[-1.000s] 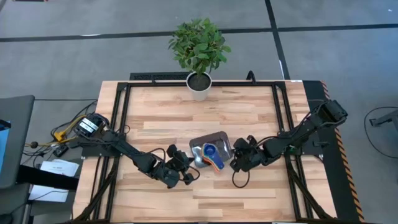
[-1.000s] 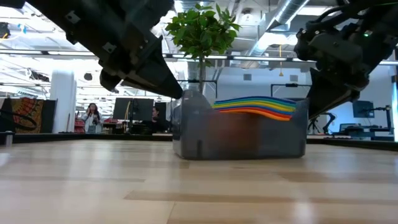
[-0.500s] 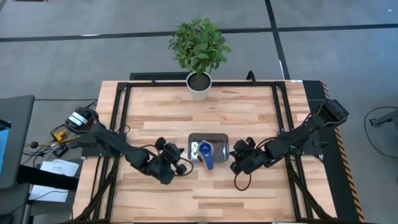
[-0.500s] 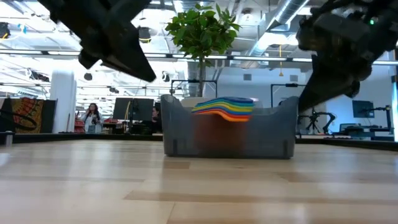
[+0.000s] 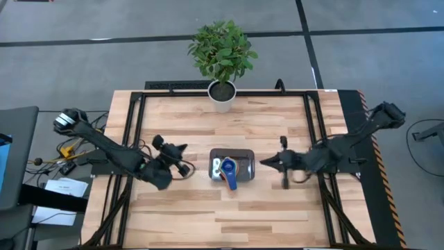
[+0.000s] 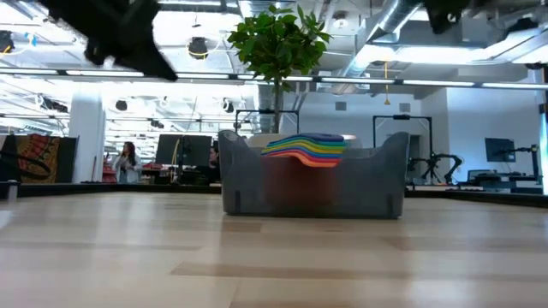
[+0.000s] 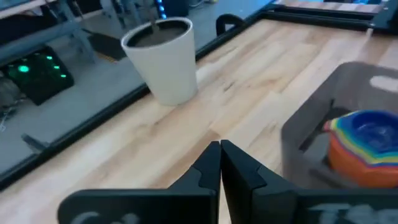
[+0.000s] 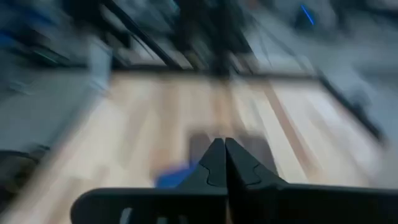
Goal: Nest measuring cups in basket
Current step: Return to Home Position
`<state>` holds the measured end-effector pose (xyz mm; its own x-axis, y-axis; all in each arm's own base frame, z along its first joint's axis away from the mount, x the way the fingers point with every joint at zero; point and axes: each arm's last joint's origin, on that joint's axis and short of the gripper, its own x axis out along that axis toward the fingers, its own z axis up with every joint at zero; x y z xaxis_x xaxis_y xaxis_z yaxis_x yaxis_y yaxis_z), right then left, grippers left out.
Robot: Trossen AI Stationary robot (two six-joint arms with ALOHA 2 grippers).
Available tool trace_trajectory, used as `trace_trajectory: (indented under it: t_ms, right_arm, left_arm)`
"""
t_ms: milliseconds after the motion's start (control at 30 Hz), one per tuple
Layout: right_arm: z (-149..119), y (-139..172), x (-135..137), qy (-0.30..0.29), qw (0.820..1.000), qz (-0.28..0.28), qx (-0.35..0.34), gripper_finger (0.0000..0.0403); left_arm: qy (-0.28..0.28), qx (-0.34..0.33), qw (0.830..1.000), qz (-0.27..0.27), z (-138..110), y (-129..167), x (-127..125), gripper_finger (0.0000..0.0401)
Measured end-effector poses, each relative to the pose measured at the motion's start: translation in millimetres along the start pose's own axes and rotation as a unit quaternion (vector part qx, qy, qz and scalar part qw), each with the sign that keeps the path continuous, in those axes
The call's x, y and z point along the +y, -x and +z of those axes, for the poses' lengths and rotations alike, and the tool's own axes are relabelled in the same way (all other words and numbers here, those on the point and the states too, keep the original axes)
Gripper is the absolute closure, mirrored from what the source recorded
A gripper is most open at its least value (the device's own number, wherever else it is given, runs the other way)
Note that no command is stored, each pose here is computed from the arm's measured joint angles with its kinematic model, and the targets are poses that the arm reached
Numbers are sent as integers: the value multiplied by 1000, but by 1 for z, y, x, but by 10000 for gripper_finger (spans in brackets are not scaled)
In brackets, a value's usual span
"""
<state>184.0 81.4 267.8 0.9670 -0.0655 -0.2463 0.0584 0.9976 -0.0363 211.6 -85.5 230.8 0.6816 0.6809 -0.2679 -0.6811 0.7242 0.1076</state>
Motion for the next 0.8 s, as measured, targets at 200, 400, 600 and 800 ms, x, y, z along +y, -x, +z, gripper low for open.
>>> trace_trajectory:
  t_ms: [200,400,600,800]
  right_arm:
    - [-12,32,-39,47,987,83,-130,398]
    - [-36,56,-71,34,983,39,-178,397]
    - [-54,69,-84,-13,981,43,-190,398]
    - [-68,74,-92,-48,988,18,-145,399]
  left_arm:
    - [33,-49,994,-95,-30,-14,49,401]
    - [43,-214,957,-190,-32,-21,94,401]
    - [41,-236,949,-203,-37,-28,120,401]
    - [58,-203,955,-208,-42,-31,129,401]
